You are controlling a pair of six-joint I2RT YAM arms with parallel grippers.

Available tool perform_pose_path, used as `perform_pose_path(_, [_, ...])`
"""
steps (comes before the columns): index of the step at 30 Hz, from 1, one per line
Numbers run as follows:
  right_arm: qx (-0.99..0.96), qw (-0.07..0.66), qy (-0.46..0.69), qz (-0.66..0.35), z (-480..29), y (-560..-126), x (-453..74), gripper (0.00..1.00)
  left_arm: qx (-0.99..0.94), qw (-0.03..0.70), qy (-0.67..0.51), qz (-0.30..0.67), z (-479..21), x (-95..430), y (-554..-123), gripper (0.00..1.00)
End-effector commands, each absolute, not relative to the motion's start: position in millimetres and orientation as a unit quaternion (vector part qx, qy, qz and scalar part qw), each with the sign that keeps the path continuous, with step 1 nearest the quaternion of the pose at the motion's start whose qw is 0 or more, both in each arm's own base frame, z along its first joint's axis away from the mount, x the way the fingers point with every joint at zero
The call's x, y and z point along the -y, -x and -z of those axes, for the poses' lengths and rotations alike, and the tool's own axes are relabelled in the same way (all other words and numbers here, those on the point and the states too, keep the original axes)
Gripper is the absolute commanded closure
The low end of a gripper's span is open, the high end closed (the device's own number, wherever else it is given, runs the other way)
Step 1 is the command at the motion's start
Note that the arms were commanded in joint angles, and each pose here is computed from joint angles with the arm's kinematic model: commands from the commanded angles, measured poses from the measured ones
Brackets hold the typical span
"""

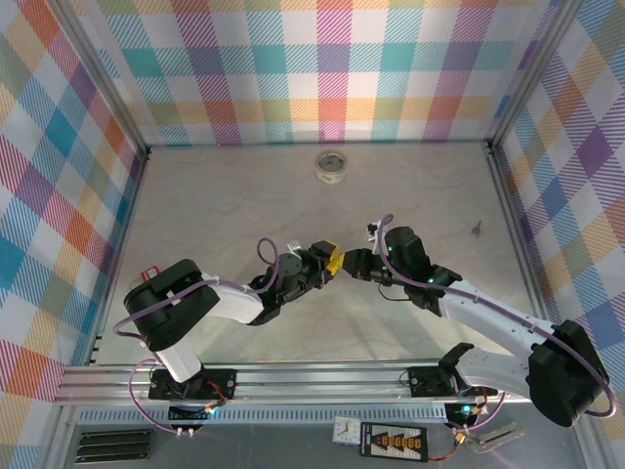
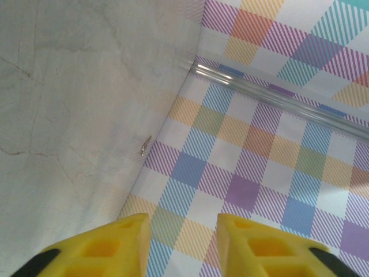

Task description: Unlock with the key

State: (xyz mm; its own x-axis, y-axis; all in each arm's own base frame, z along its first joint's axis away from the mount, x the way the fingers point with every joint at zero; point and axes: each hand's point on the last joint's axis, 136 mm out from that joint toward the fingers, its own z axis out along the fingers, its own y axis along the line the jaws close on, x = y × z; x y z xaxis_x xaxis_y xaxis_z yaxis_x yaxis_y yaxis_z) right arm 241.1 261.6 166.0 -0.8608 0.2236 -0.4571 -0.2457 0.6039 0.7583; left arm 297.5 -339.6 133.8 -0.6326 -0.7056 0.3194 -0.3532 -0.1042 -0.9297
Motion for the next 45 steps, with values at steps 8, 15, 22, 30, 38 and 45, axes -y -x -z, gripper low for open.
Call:
perform_pose_path(8, [-0.839, 0.28, 0.041, -0.465, -179, -232, -265, 1.0, -0.615, 0.164, 0.391, 0.665, -170, 321, -303, 0.82])
perform_pose_path(15, [-0.836, 0.271, 0.057, -0.474, -178, -229, -271, 1.0, -0.617, 0.166, 0.378, 0.67, -178, 324, -304, 0.95])
perform_pose_path(22, [-0.837, 0.28, 0.064, -0.465, -179, -231, -269, 1.0, -0.624, 0.177, 0.366, 0.667, -179, 322, -301, 1.0])
perform_pose_path(30, [-0.77, 0.275, 0.03, -0.575, -240, -225, -273, 0.22, -0.653, 0.351, 0.233, 0.63, -233, 293, -295, 1.0])
perform_pose_path(38, [-0.7, 0.245, 0.02, -0.671, -269, -222, -288, 0.23, -0.675, 0.505, 0.111, 0.526, -278, 267, -258, 1.0])
perform_pose_path(45, [-0.669, 0.227, 0.04, -0.707, -277, -217, -304, 0.3, -0.664, 0.519, 0.1, 0.529, -282, 266, -254, 1.0])
